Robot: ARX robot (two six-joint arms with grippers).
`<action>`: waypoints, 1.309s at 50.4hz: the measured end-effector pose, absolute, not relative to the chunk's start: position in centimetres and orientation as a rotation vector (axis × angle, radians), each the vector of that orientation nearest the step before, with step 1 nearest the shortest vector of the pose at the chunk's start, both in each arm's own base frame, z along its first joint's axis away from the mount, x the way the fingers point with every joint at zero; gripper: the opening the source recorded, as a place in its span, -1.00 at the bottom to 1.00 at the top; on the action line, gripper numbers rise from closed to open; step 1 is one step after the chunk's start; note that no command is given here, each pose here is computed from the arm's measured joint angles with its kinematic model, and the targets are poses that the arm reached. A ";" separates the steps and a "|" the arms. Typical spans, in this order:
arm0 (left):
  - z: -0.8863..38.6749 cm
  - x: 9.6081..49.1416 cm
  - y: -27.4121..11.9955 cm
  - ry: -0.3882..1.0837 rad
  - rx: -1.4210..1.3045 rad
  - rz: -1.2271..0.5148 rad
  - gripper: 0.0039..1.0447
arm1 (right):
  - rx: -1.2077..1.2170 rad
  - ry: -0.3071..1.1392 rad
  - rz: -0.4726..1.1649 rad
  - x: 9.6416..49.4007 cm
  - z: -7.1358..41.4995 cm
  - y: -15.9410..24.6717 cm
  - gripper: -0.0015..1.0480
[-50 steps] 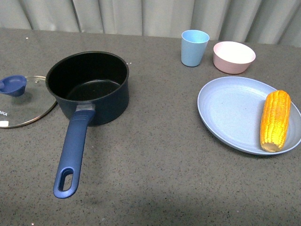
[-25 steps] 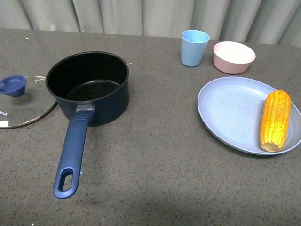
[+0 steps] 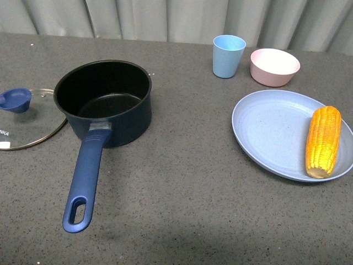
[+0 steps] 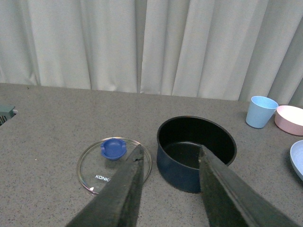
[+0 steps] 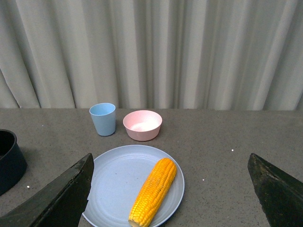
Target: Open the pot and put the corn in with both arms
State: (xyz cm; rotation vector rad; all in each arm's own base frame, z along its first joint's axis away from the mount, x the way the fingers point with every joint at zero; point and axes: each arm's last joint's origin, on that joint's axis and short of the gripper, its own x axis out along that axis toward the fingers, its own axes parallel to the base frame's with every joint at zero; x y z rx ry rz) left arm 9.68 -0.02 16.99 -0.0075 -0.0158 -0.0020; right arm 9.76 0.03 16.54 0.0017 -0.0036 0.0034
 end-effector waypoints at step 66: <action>17.0 9.7 0.0 -0.016 -0.005 -0.002 0.88 | 0.145 0.810 0.006 30.0 14.6 -3.3 0.82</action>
